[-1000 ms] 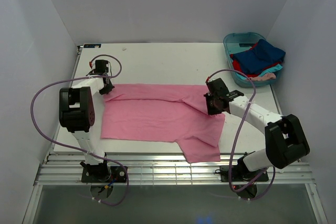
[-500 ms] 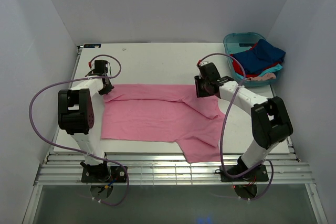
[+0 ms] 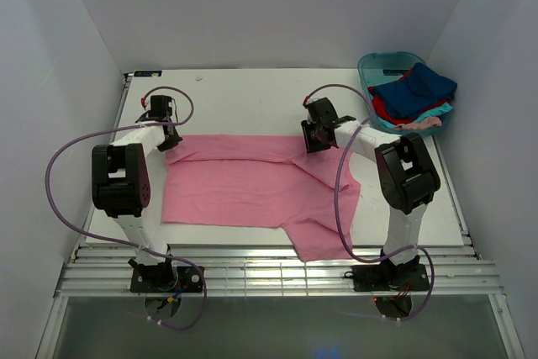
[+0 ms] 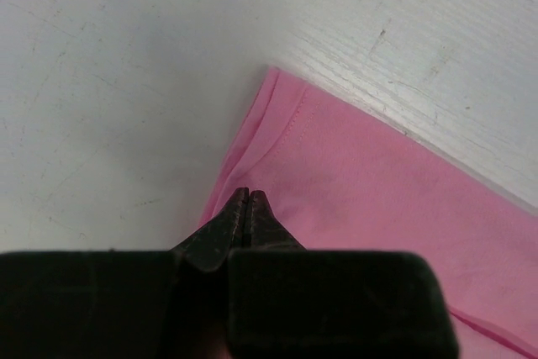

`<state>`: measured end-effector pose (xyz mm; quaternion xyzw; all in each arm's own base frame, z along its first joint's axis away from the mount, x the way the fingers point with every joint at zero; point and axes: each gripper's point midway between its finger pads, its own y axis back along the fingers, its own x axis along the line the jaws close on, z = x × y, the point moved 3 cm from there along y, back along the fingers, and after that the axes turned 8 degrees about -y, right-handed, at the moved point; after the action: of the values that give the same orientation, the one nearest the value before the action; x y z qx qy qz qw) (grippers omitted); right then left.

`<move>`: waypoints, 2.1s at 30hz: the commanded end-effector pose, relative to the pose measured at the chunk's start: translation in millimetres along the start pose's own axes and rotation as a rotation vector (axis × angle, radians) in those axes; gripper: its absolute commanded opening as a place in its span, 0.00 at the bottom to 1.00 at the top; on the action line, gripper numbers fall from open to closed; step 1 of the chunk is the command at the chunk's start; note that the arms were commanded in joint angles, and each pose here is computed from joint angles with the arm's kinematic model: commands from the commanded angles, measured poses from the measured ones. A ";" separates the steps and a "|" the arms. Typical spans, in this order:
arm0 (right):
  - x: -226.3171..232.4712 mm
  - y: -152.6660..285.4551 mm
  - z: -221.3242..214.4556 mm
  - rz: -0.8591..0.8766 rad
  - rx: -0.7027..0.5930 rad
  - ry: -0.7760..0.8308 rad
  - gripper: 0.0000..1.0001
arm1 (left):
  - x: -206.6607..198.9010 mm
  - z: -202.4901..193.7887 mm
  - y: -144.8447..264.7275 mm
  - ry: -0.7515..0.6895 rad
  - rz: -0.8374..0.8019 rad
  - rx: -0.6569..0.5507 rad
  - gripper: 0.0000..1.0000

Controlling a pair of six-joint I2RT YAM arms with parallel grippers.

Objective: Fold and stack the t-shirts
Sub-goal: Fold the flattened tshirt in 1/3 of the way

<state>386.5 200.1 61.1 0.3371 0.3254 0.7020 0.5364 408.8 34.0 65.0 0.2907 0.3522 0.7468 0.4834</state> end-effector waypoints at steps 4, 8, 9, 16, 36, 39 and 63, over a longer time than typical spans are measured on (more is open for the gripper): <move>2.2 -0.4 24.4 0.024 -0.068 0.013 0.36 | 0.9 14.8 21.6 0.009 -0.014 -0.057 0.00; 1.6 -8.7 19.8 0.029 -0.046 0.015 0.33 | 1.1 14.9 22.1 0.008 -0.014 -0.057 0.00; 3.1 -9.2 19.2 0.039 -0.043 0.016 0.31 | 1.8 15.0 22.4 0.008 -0.013 -0.057 0.00; 5.5 -6.9 12.9 0.067 -0.028 0.021 0.10 | 1.2 14.6 22.4 0.008 -0.014 -0.057 0.00; 52.5 96.2 -82.7 0.253 0.078 0.056 0.08 | -4.0 13.2 16.8 0.012 -0.034 -0.042 0.00; 70.3 100.8 -98.6 0.296 0.105 0.078 0.08 | -4.2 13.5 17.0 0.016 -0.038 -0.041 0.00; 60.5 139.2 -71.0 0.057 -0.077 0.095 0.41 | -7.2 13.9 22.5 0.014 -0.067 -0.046 0.00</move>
<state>218.6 240.1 125.6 0.3152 0.3441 0.7677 0.4393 407.6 29.4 67.7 0.2871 0.3595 0.7380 0.4937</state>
